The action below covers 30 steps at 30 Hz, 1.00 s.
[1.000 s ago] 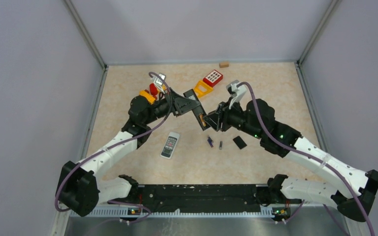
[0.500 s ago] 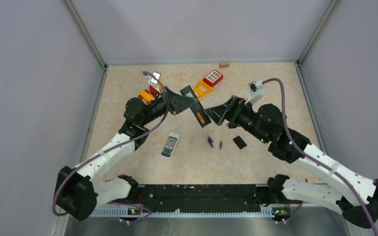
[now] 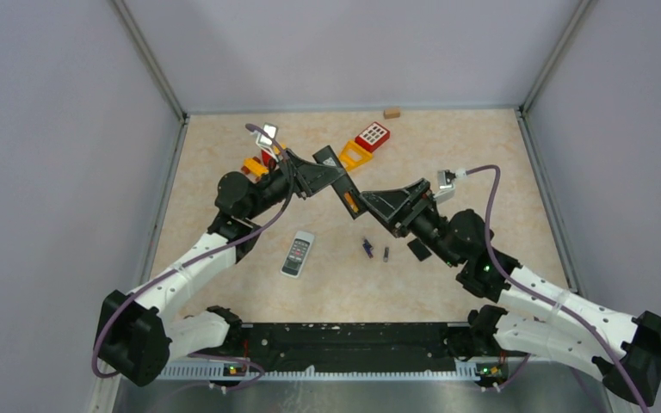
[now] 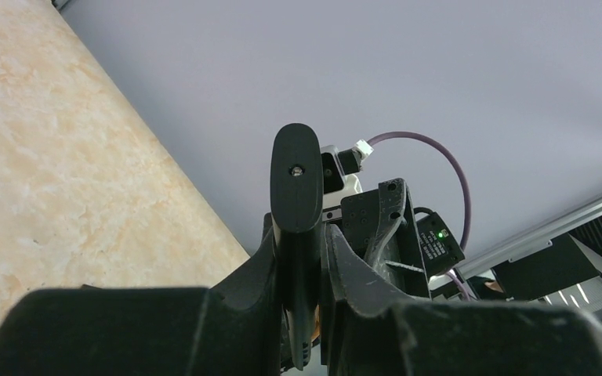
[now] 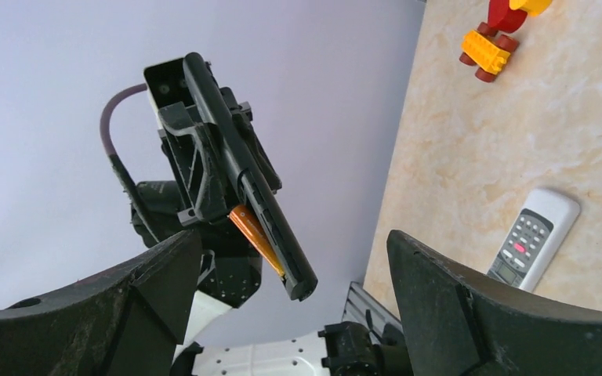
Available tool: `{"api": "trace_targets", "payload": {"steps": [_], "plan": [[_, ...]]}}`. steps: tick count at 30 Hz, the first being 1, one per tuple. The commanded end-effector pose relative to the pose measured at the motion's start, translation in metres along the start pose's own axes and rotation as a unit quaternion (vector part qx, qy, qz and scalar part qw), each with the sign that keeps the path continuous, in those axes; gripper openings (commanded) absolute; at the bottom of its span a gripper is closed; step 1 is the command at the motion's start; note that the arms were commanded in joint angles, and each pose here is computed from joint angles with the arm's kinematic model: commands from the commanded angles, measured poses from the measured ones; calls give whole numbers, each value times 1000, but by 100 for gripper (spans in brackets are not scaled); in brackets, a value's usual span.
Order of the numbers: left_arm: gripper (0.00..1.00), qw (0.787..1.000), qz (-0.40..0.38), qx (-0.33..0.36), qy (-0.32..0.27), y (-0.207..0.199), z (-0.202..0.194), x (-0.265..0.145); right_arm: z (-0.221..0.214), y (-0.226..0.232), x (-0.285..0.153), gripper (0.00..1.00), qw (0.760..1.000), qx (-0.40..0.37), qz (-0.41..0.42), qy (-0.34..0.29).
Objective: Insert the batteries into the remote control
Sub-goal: Load the battery into the remote control.
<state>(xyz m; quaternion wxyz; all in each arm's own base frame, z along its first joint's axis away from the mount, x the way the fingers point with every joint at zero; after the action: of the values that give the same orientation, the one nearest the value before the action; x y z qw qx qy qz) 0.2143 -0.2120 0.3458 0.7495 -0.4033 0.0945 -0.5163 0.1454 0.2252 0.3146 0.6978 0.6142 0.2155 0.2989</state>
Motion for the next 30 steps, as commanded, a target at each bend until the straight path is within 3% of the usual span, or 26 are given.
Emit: {"api": "trace_targets", "payload": {"steps": [1, 8, 21, 30], "plan": [[0, 999, -16, 14, -24, -8, 8, 1, 5, 21, -2, 89, 998, 38, 54, -22], [0, 1000, -12, 9, -14, -3, 5, 3, 1, 32, 5, 89, 996, 9, 91, -2], [0, 1000, -24, 13, 7, -3, 1, 2, -7, 29, 26, 89, 997, 9, 75, 23], [0, 999, -29, 16, 18, -3, -1, 1, -13, 27, 36, 79, 997, 21, 66, 42]]}}
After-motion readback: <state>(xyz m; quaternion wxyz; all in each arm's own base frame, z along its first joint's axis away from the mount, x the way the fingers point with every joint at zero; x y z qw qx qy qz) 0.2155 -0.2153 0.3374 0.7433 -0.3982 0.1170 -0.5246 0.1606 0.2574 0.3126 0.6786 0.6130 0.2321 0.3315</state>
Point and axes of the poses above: each gripper's point midway between its finger pads, its own x axis out along the fingers, its own y axis along the line the jaws close on, z = x × y, the point moved 8 cm from there along -x, back along the fingers, and after that the axes turned 10 degrees about x, right-handed, at the moved point
